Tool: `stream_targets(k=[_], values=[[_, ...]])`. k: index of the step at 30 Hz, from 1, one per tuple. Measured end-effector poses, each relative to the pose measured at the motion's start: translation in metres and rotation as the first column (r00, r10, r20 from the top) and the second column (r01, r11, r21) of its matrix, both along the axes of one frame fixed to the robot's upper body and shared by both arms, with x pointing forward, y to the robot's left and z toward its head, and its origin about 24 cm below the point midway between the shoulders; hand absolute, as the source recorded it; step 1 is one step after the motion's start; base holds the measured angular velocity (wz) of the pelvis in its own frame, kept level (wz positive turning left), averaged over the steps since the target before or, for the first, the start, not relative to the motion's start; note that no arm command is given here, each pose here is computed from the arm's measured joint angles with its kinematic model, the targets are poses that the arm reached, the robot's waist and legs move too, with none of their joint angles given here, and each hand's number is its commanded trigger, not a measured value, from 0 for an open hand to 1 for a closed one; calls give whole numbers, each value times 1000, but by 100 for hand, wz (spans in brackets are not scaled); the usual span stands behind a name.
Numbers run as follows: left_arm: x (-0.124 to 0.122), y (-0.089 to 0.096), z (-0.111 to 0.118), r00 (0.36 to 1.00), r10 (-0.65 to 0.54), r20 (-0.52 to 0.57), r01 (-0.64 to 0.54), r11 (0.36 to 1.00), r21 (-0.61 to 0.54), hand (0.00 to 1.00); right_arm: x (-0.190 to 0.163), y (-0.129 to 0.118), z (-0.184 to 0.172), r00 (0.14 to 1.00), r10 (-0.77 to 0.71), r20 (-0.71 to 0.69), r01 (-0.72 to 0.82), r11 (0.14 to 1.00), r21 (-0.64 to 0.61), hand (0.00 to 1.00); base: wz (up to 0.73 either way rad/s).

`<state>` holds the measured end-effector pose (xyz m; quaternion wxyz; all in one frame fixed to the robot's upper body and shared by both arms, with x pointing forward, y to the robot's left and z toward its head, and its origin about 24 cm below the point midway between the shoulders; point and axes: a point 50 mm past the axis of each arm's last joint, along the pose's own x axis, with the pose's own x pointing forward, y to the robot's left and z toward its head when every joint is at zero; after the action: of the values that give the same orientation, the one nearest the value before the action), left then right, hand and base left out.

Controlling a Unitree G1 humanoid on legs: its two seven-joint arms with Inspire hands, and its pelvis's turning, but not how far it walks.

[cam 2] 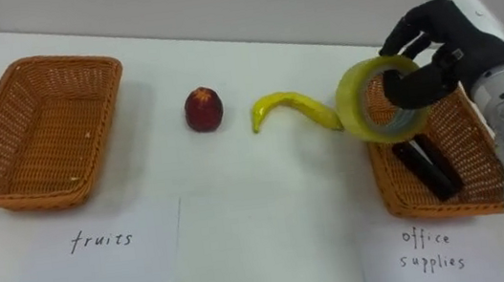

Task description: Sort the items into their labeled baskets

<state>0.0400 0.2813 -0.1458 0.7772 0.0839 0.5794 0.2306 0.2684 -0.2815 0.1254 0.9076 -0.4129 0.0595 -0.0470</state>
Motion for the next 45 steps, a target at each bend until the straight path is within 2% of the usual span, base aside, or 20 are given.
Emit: stream_targets(k=[14,38,39,40,41,42,43,44,45], values=[[-3,5,2,1000,29,10,-29,1000,-5,0,-16,-22,-22,992,-95,-79,94,995,-26,100,0],[-10,6,2,1000,27,4,-27,1000,2,0,-25,-27,-34,983,-123,-136,115,991,-63,100,0],[-10,6,2,1000,27,4,-27,1000,2,0,-25,-27,-34,983,-123,-136,115,991,-64,84,0],[-11,6,2,1000,28,3,-28,1000,2,0,-25,-27,-34,983,-124,-137,116,991,-69,79,0],[-11,6,2,1000,27,2,-27,1000,2,0,-25,-27,-34,983,-125,-137,116,991,-70,65,0],[-11,6,2,1000,27,2,-27,1000,3,0,-25,-27,-34,983,-125,-137,116,991,-70,44,0],[-11,6,2,1000,27,2,-27,1000,3,0,-25,-27,-34,983,-125,-137,116,991,-71,32,0],[-12,6,2,1000,27,1,-27,1000,3,0,-25,-27,-34,983,-126,-137,117,991,-72,0,0],[-12,6,2,1000,27,1,-27,1000,3,0,-25,-27,-34,983,-126,-137,117,991,-73,0,0]])
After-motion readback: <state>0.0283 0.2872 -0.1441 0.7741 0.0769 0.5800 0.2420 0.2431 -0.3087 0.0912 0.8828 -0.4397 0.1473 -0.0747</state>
